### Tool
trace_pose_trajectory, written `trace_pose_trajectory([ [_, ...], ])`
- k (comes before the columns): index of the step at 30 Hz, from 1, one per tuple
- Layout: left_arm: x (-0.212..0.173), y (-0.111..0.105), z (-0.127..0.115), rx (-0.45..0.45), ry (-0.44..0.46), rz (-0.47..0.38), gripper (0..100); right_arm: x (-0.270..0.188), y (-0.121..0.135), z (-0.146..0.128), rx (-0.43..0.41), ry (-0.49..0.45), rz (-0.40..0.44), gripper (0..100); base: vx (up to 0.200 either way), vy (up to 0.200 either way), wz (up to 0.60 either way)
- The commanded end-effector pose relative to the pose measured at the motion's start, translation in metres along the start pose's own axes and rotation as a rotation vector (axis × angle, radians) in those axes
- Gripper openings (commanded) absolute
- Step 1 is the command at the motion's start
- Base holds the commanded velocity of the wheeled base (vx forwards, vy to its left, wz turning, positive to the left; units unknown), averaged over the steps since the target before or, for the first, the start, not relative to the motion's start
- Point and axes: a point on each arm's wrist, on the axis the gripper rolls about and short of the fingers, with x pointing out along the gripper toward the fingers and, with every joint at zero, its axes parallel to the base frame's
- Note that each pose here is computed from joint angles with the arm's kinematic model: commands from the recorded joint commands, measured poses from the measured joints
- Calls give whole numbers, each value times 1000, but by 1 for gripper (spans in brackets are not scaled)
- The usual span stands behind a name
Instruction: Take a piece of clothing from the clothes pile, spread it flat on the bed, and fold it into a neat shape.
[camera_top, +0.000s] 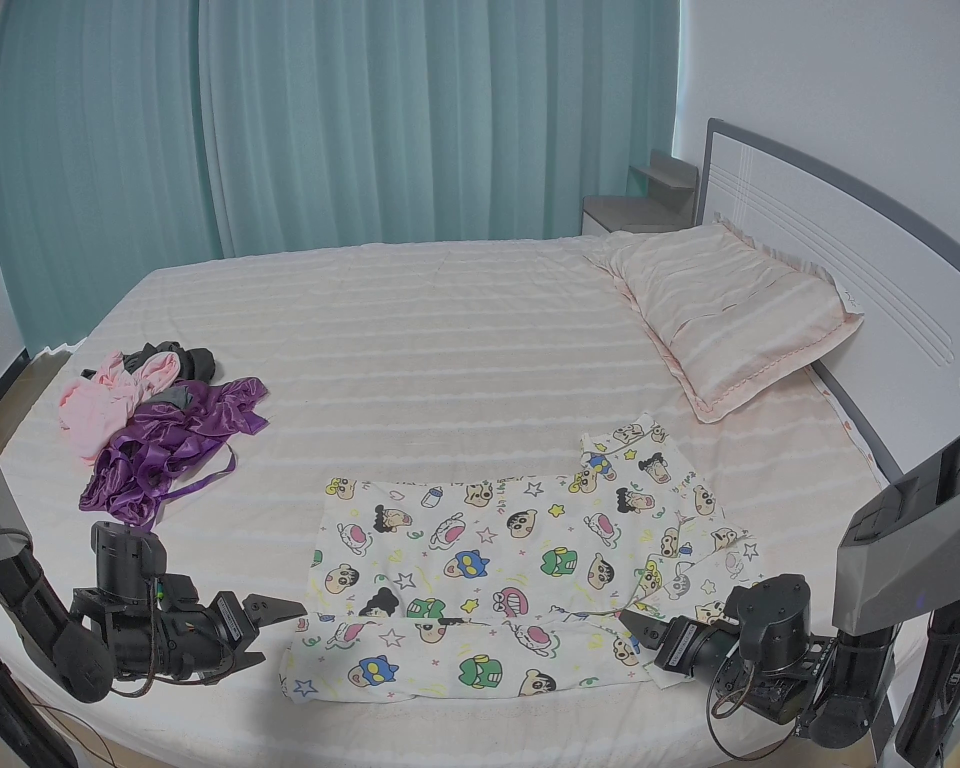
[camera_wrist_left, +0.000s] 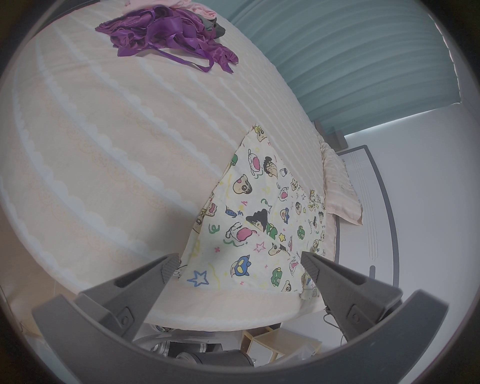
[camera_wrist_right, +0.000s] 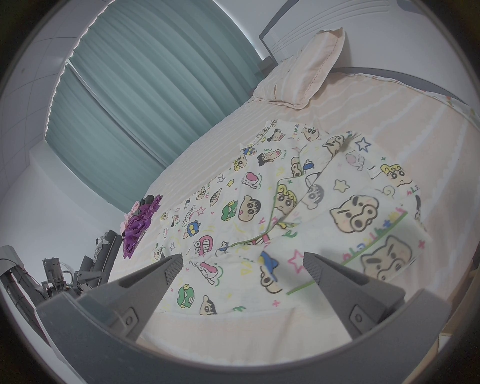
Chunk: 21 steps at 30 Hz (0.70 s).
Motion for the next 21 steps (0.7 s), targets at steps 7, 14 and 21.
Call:
trace_pose_trajectory([
  [7, -1, -1, 0, 3, -4, -6, 100, 0, 2, 1, 4, -10, 13, 100, 0, -200, 0],
  [14, -9, -6, 1, 15, -39, -31, 100, 0, 0, 4, 4, -23, 5, 100, 0, -86, 0],
  [21, -19, -20, 11, 48, -178, -44, 100, -4, 3, 9, 9, -44, 24, 100, 0, 0, 0],
])
